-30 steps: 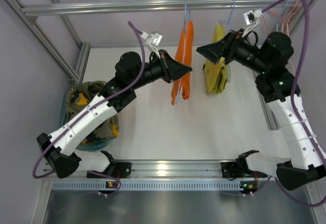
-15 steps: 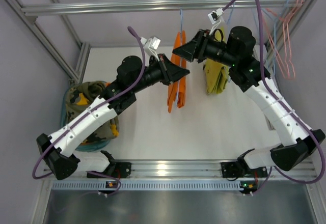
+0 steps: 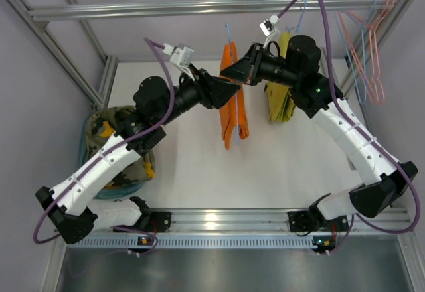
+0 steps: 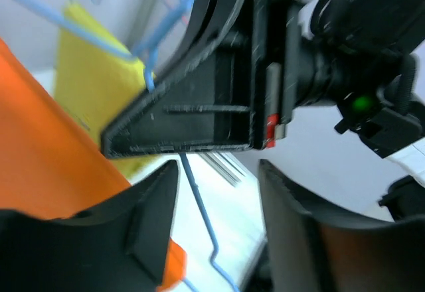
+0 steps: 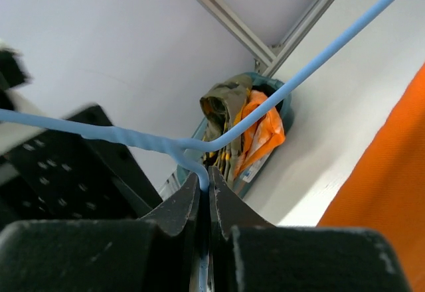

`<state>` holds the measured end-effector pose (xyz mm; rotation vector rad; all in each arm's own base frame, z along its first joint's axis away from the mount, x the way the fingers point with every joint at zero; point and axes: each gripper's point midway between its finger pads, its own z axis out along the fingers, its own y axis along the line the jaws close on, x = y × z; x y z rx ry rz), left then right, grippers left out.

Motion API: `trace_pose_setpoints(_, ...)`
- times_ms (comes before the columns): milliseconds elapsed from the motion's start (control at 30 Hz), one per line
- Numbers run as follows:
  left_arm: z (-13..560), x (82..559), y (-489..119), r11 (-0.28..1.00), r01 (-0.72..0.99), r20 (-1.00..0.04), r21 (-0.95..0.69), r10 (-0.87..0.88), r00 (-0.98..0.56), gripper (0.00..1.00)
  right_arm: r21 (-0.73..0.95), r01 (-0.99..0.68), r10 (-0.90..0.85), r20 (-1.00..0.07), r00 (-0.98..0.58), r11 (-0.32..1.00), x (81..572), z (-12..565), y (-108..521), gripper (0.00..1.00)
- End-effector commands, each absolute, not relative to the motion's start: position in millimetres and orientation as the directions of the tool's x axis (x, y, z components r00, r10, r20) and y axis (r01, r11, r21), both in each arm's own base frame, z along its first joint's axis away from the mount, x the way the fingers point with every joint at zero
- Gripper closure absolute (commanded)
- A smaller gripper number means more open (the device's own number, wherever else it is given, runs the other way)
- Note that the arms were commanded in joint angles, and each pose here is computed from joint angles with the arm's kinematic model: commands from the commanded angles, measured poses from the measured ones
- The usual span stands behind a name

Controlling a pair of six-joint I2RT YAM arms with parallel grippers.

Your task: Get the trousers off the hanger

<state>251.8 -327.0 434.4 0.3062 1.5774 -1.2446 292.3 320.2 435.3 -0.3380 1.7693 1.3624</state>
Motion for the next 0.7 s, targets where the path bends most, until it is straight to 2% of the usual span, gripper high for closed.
trace_pose_setpoints(0,502.6,240.0,-277.3,0.520,0.782,-0.889,-0.342,-0.450,-0.090,0.40,0.562,-0.790,0.344,-0.813,-0.471,0.246,255.1,504.3,309.4,1.00)
trace_pose_setpoints(33,496.8,240.7,-271.5,0.560,0.781,-0.914,-0.277,-0.404,-0.034,0.35,0.572,-0.782,0.352,-0.805,-0.478,0.248,255.2,505.6,306.7,1.00)
trace_pose_setpoints(67,499.0,233.5,-260.0,0.580,0.779,-0.921,-0.236,-0.391,0.012,0.32,0.575,-0.780,0.363,-0.802,-0.475,0.248,252.1,509.6,303.2,1.00)
trace_pose_setpoints(133,469.0,235.4,-250.8,0.640,0.757,-0.956,-0.131,-0.285,0.075,0.28,0.597,-0.762,0.381,-0.784,-0.489,0.251,251.8,513.1,298.5,1.00)
trace_pose_setpoints(167,467.5,228.0,-238.0,0.659,0.744,-0.955,-0.108,-0.276,0.106,0.28,0.599,-0.759,0.393,-0.781,-0.484,0.256,252.0,517.1,296.1,1.00)
trace_pose_setpoints(200,437.4,230.8,-236.1,0.680,0.732,-0.976,-0.043,-0.186,0.116,0.28,0.607,-0.752,0.400,-0.775,-0.489,0.258,252.7,518.5,295.1,1.00)
trace_pose_setpoints(333,391.8,218.6,-220.8,0.685,0.725,-0.983,0.075,-0.070,0.168,0.27,0.633,-0.723,0.423,-0.756,-0.500,0.276,253.3,523.2,290.1,1.00)
trace_pose_setpoints(467,344.6,207.2,-219.2,0.642,0.755,-0.989,0.129,0.024,0.148,0.21,0.643,-0.703,0.461,-0.745,-0.483,0.303,257.4,533.6,283.2,1.00)
trace_pose_setpoints(633,320.0,205.6,-233.3,0.584,0.778,-0.973,0.231,0.126,0.194,0.16,0.652,-0.682,0.492,-0.736,-0.465,0.331,266.4,539.8,279.6,1.00)
trace_pose_setpoints(667,319.3,210.7,-233.5,0.605,0.757,-0.969,0.246,0.136,0.206,0.15,0.653,-0.678,0.500,-0.735,-0.458,0.338,268.6,541.5,278.6,1.00)
